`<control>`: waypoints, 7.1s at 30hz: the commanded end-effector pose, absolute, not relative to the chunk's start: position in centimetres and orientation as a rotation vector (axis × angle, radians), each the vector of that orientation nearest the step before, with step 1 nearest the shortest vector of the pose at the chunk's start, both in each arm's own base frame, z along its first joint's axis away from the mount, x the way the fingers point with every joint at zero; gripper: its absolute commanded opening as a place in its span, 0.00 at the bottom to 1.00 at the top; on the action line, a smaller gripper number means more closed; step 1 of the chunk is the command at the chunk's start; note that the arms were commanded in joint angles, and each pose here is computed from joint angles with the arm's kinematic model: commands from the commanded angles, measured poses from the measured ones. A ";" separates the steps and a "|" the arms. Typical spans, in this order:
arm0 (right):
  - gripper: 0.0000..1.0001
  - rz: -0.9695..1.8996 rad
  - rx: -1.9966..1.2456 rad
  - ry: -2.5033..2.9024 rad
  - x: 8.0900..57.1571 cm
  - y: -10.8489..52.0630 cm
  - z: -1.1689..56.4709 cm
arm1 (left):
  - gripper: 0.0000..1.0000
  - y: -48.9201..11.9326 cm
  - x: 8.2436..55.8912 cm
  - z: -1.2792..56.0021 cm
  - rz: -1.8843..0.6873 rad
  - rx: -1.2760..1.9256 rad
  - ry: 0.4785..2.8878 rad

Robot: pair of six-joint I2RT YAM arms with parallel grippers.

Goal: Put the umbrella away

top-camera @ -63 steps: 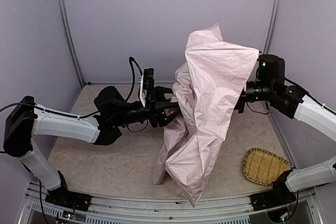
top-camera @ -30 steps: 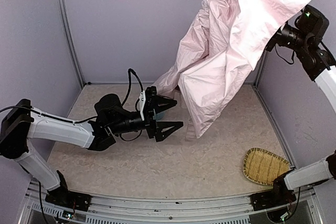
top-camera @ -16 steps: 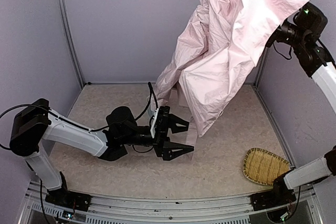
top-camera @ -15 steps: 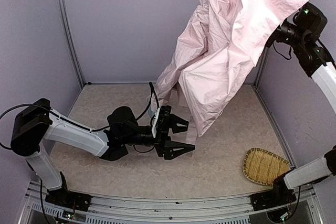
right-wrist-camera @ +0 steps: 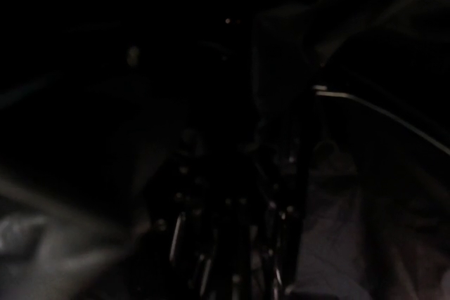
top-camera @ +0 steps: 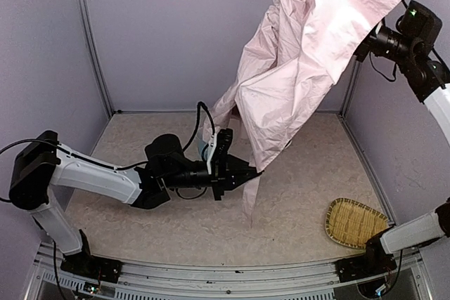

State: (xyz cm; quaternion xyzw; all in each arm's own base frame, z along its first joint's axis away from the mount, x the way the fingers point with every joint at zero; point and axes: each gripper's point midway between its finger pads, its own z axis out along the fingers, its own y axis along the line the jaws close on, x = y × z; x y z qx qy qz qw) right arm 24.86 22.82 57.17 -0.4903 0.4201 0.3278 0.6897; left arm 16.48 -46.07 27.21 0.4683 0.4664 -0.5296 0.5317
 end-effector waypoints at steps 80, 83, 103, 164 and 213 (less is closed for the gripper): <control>0.00 1.630 -0.840 2.398 19.6 27.2 3.2 | 0.98 -45.2 27.4 21.2 -0.762 1.204 1.585; 0.00 1.667 -0.878 2.382 18.7 28.0 3.6 | 0.99 -46.5 24.6 19.4 -0.842 1.288 1.544; 0.70 1.703 -1.111 2.232 16.3 31.8 7.0 | 0.09 -42.6 25.3 12.1 -0.922 1.304 1.873; 0.20 1.404 -1.547 2.485 14.8 31.3 1.7 | 0.72 -35.8 27.4 22.7 -0.962 1.187 1.449; 0.87 1.473 -1.132 2.149 24.8 32.4 8.5 | 0.26 -39.2 19.9 -2.2 -1.024 1.890 2.003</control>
